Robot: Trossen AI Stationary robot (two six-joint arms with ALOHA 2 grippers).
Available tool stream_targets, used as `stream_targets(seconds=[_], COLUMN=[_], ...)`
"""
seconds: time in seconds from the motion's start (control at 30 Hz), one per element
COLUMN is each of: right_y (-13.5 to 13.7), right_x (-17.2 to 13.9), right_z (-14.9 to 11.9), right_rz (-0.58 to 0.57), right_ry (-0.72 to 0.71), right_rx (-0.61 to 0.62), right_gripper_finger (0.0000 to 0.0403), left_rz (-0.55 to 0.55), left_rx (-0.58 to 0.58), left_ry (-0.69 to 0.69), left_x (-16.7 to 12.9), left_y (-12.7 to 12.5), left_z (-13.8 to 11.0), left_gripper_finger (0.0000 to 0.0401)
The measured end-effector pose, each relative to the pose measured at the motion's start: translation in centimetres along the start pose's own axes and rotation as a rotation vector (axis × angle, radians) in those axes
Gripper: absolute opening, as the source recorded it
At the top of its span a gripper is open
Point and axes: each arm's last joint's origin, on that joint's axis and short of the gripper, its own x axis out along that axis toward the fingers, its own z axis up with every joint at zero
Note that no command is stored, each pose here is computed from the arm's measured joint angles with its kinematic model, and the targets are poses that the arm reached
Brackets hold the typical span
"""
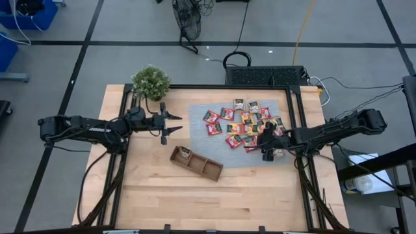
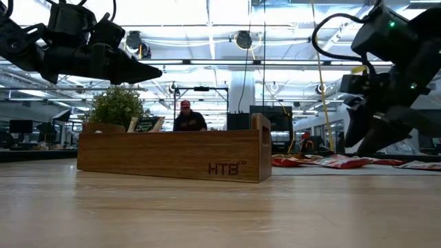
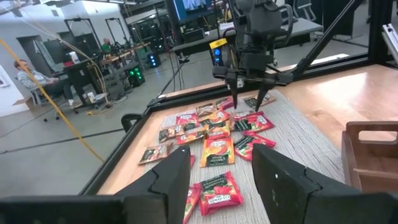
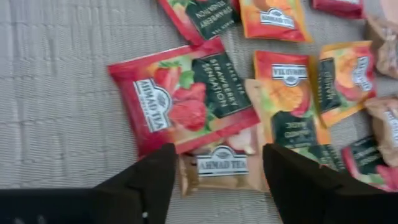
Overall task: Pick & Place Tea
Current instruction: Put the brown tea bag into the left section of the wooden organizer
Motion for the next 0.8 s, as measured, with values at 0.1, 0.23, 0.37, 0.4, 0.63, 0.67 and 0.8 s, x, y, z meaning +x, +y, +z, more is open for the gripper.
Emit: stream_targets(seconds=[0.1, 0.23, 0.37, 0.4, 0.63, 0.67, 0.8], right_y=[-0.5, -1.2, -1.6, -1.6, -1.6, -1.6, -1.6], right_x=[0.1, 0.6, 1.6, 1.8, 2.5, 2.5, 2.5], right_z=[-0.1, -0.3, -0.4, -0.3, 0.0, 0.0, -0.1], right_rz=[-0.027, 0.017, 0.07, 0.082, 0.109, 0.11, 0.111], right_ry=[0.014, 0.051, 0.093, 0.1, 0.138, 0.139, 0.144], right_rx=[0.002, 0.051, 0.077, 0.08, 0.084, 0.095, 0.108], right_gripper_finger=[0.0245, 0.0245, 0.0241, 0.0241, 0.0227, 0.0221, 0.0188], left_rz=[0.0, 0.0, 0.001, 0.001, 0.001, 0.001, 0.001], left_rx=[-0.001, 0.0, 0.0, 0.0, 0.0, 0.0, 0.0], left_ry=[-0.001, -0.002, -0.003, -0.002, -0.003, -0.002, -0.002], left_x=[0.0, 0.0, 0.0, 0.0, 0.0, 0.0, 0.0], left_y=[0.0, 0.0, 0.0, 0.0, 0.0, 0.0, 0.0], left_z=[0.0, 0.0, 0.0, 0.0, 0.0, 0.0, 0.0], left_gripper_finger=[0.0175, 0.0175, 0.0175, 0.0175, 0.0175, 0.0175, 0.0175])
